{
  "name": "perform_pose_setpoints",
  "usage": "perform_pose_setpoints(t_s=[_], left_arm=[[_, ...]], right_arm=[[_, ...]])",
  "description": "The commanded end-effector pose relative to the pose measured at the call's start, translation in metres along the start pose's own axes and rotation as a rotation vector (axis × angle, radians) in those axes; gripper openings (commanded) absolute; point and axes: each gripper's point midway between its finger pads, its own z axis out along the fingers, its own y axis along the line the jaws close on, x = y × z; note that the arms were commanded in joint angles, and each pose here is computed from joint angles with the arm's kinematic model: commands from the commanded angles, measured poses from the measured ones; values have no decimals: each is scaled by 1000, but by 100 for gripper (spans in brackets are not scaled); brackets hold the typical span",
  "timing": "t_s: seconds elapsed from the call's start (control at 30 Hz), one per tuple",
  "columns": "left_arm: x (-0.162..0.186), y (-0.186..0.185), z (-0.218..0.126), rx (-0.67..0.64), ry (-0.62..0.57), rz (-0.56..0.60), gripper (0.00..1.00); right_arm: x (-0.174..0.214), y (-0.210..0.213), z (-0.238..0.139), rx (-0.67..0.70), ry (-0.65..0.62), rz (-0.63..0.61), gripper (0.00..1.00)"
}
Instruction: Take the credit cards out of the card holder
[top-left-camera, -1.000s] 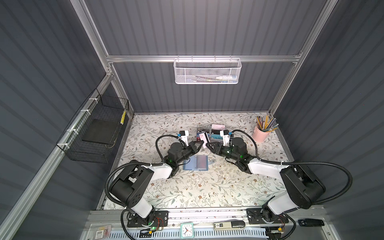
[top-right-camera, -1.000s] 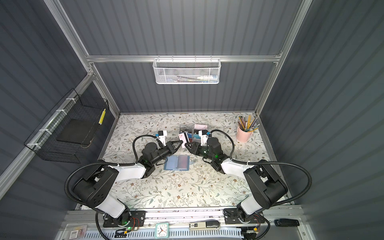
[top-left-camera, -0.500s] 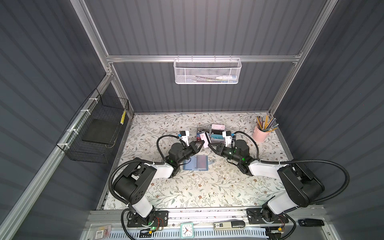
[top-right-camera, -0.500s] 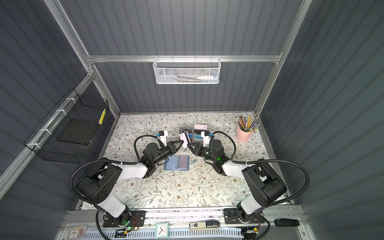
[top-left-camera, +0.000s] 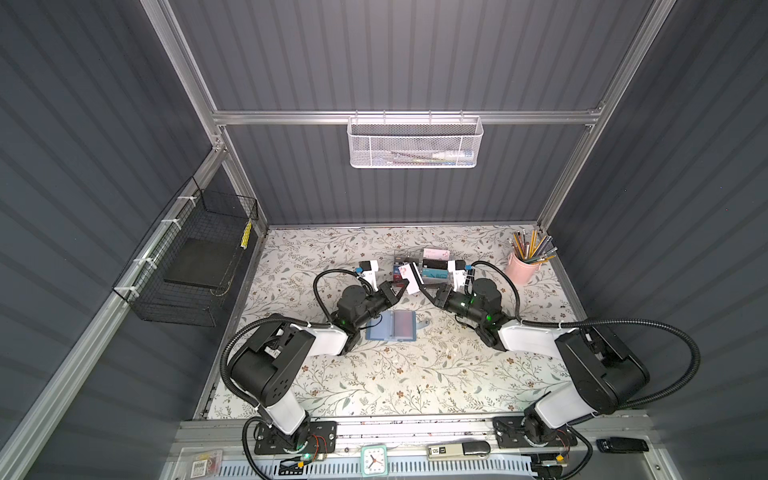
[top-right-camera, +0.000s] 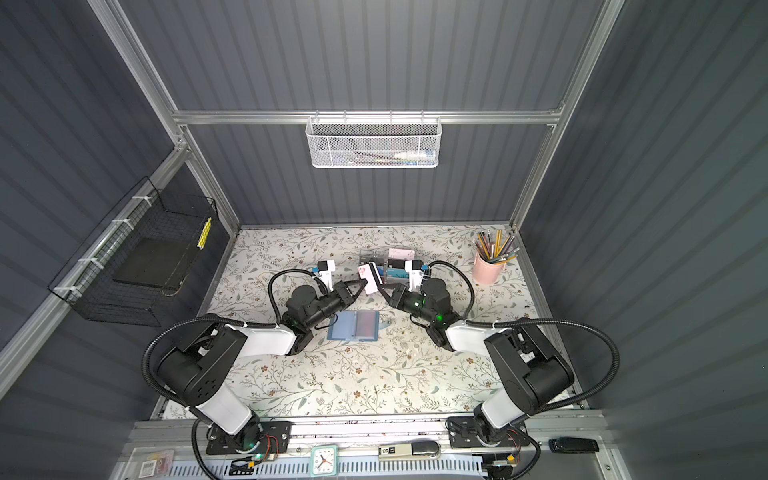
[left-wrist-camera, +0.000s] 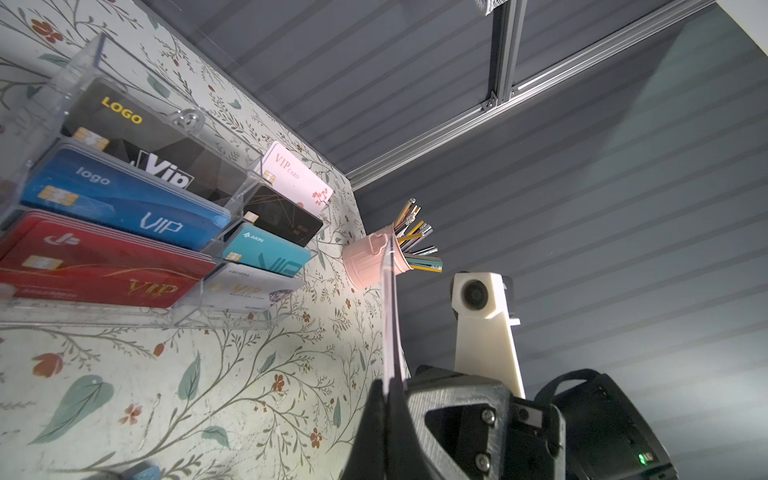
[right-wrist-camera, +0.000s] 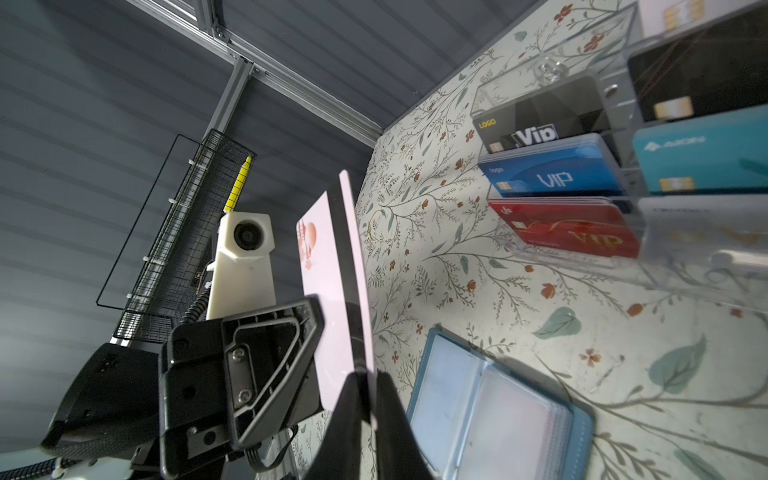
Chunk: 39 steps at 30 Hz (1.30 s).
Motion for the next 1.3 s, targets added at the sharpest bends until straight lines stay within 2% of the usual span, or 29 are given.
perform_pose_setpoints(t_s=[0.0,0.1,0.2,0.47,0.73,0.87,0.9,0.93,1.07,1.27], left_arm=[[6,-2,8,14,29,0,6],[6,1,8,7,29,-1,14],[7,3,8,-11,33,4,30],[5,8,8,-53,35,13,35],[1,17,5,-135,21,8,57],[1,19,5,-199,23,24,81],[4,17,6,-210,27,35,94],[6,15,7,-215,26,43,99],[16,24,6,-278,16,4,100],[29,28,20,-232,-24,-152,100]], right_arm=[[-5,13,0,-50,-15,-31,7],[-7,14,-1,-49,-22,-35,2],[-8,13,-2,-36,-23,-39,0],[-10,5,-9,51,-27,-82,0],[-16,-26,-30,290,-63,-180,0],[-19,-40,-41,394,-88,-199,0],[-20,-42,-43,409,-98,-195,0],[-23,-44,-44,427,-112,-185,0],[-34,-49,-49,531,-176,-171,0],[-50,-41,-53,583,-296,-140,0]])
